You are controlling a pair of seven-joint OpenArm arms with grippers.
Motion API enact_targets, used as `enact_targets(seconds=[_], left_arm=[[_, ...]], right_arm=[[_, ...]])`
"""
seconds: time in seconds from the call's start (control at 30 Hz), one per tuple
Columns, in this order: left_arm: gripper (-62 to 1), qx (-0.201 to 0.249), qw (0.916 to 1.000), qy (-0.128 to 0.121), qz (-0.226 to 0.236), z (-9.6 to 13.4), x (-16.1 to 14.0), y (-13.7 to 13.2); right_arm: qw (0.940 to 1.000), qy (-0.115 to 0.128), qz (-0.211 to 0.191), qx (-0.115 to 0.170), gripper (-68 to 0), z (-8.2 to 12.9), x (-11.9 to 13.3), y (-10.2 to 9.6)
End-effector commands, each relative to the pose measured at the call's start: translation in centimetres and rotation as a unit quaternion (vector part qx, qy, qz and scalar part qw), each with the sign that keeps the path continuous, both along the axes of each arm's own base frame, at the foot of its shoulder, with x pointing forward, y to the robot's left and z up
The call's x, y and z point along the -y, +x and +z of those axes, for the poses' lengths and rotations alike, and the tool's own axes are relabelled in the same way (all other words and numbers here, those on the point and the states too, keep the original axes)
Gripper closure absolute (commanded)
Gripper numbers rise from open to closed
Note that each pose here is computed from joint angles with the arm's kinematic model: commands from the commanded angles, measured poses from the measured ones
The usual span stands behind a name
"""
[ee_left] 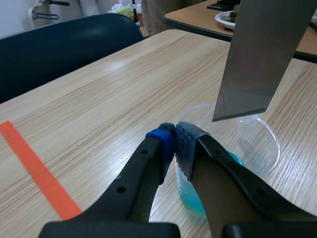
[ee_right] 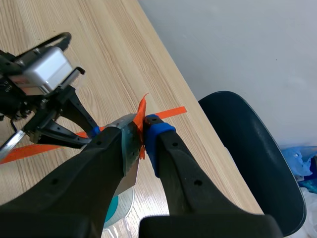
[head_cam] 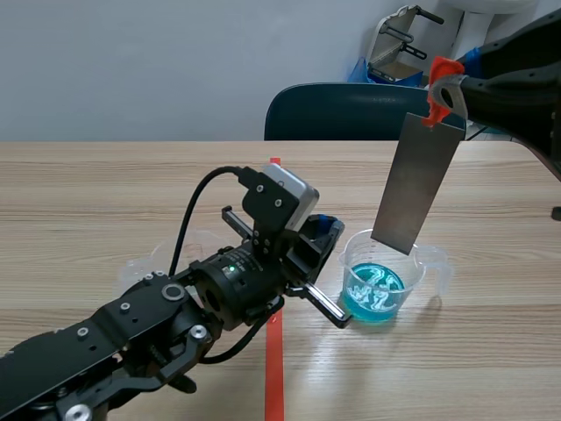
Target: Do the redox reaction experiment
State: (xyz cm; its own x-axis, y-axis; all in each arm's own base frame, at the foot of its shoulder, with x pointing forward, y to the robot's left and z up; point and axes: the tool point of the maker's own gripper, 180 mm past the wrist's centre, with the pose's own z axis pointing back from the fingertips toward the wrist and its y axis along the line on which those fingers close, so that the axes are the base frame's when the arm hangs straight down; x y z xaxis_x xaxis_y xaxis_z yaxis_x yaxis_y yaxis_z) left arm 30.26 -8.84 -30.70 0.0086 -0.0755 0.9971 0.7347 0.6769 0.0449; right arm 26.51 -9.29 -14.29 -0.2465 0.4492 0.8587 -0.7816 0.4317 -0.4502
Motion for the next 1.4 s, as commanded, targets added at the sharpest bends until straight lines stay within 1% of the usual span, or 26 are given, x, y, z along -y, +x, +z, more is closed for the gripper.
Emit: enact_targets(seconds=[0.0, 0.17, 0.43, 0.9, 1.03, 1.13, 1.2, 1.3, 1.37], left_arm=[[-3.6, 0.015, 0.9996, -0.022, -0.007, 1.3, 0.8, 0.1], [-3.6, 0.007, 0.9996, -0.019, -0.018, 0.6, 1.4, 0.2], [-3.6, 0.010, 0.9988, -0.021, -0.043, 0.5, 2.7, -1.0], [-3.6, 0.010, 0.9988, -0.022, -0.043, 0.6, 2.7, -1.0], [-3.6, 0.008, 0.9989, -0.025, -0.039, 0.4, 2.1, -1.0], [-3.8, 0.002, 0.9989, -0.030, -0.036, 0.2, 1.4, -1.5], [-8.3, 0.001, 0.9988, -0.032, -0.037, 0.3, 1.0, -2.1], [-19.0, -0.001, 0.9988, -0.031, -0.037, 0.2, 0.3, -3.3], [-24.3, -0.002, 0.9989, -0.029, -0.035, 0.2, -0.3, -4.0]], right_arm=[[1.0000, 0.005, 0.004, 0.005, -0.8, 0.6, 0.0, -0.1], [1.0000, 0.004, 0.004, 0.005, -0.8, 0.5, 0.0, -0.1], [1.0000, 0.004, 0.003, 0.005, -0.8, 0.5, 0.0, -0.1], [1.0000, 0.004, 0.003, 0.005, -0.8, 0.5, 0.0, -0.1], [1.0000, 0.004, 0.003, 0.005, -0.8, 0.5, 0.0, -0.1], [1.0000, 0.004, 0.003, 0.005, -0.8, 0.5, 0.0, -0.1], [1.0000, 0.003, 0.003, 0.005, -0.8, 0.5, 0.0, -0.1], [1.0000, 0.003, 0.003, 0.005, -0.8, 0.5, 0.0, -0.1], [1.0000, 0.003, 0.003, 0.005, -0.8, 0.5, 0.0, -0.1]])
